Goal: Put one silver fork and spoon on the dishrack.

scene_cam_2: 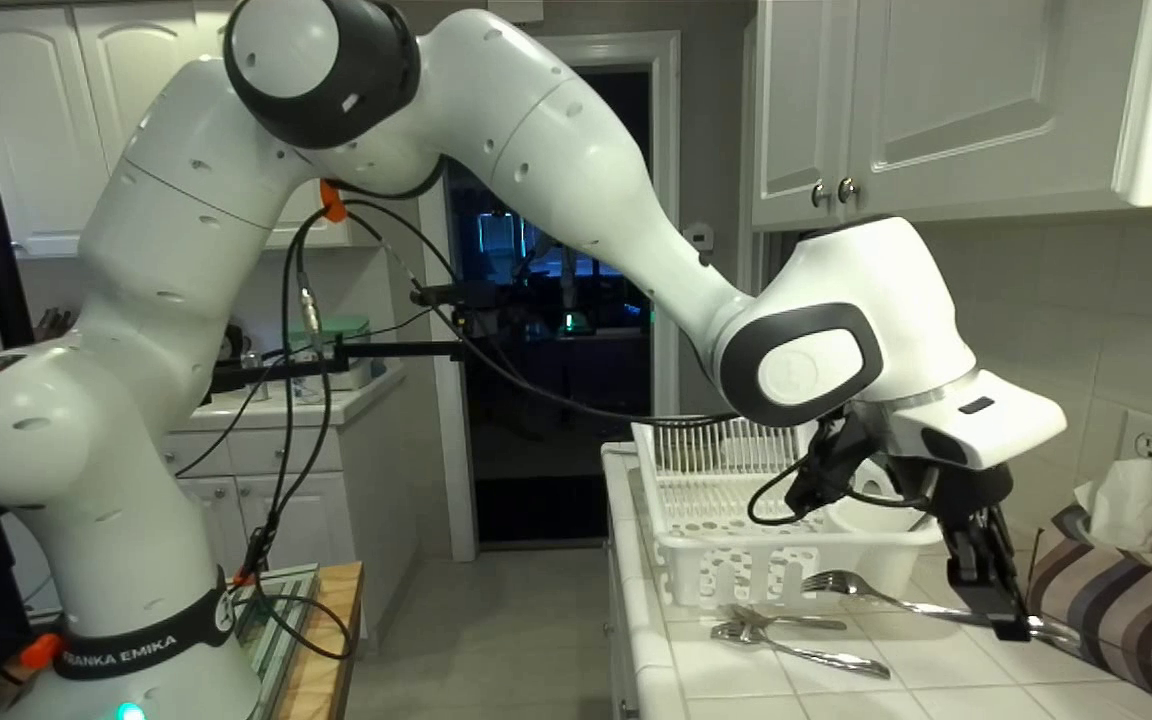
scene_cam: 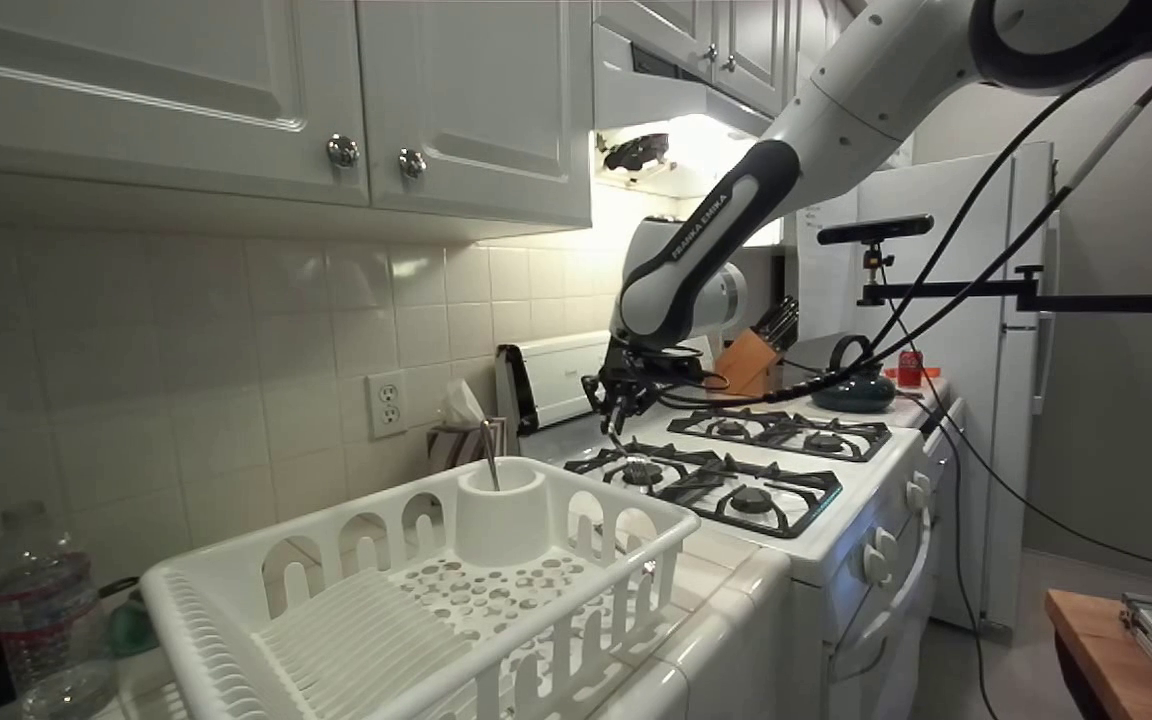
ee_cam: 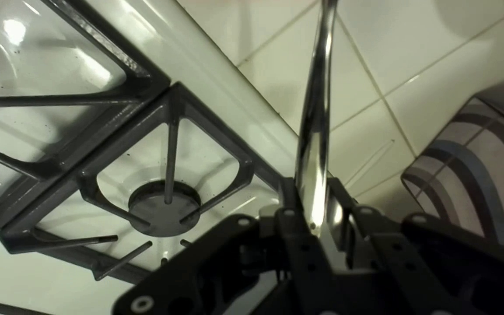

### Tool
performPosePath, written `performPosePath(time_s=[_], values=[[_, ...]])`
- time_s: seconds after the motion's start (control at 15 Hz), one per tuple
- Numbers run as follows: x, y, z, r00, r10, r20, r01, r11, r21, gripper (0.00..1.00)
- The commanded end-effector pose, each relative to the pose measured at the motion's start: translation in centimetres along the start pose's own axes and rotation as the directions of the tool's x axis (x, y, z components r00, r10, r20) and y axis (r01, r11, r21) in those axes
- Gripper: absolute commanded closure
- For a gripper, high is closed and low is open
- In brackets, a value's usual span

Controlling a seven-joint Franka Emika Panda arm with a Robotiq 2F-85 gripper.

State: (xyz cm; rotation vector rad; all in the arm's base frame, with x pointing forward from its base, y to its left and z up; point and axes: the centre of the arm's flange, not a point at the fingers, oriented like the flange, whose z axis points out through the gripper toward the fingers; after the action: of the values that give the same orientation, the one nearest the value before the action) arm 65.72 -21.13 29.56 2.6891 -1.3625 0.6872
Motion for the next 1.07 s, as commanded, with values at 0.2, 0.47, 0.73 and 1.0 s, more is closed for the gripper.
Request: performPosePath(time_s=[0.2,0.47,0.73,1.0], values=[[-0.2,-3.2,-4.5,0.991,0.063,-0.121,-0.052,0.994,0.091,0.95],[-0.7,-5.6,-5.8,0.979,0.1,-0.178,-0.071,0.985,0.159,0.95],[-1.9,-8.2,-6.8,0.965,0.125,-0.231,-0.073,0.972,0.224,0.95],[-3.0,-10.3,-7.1,0.945,0.132,-0.3,-0.051,0.963,0.263,0.95]])
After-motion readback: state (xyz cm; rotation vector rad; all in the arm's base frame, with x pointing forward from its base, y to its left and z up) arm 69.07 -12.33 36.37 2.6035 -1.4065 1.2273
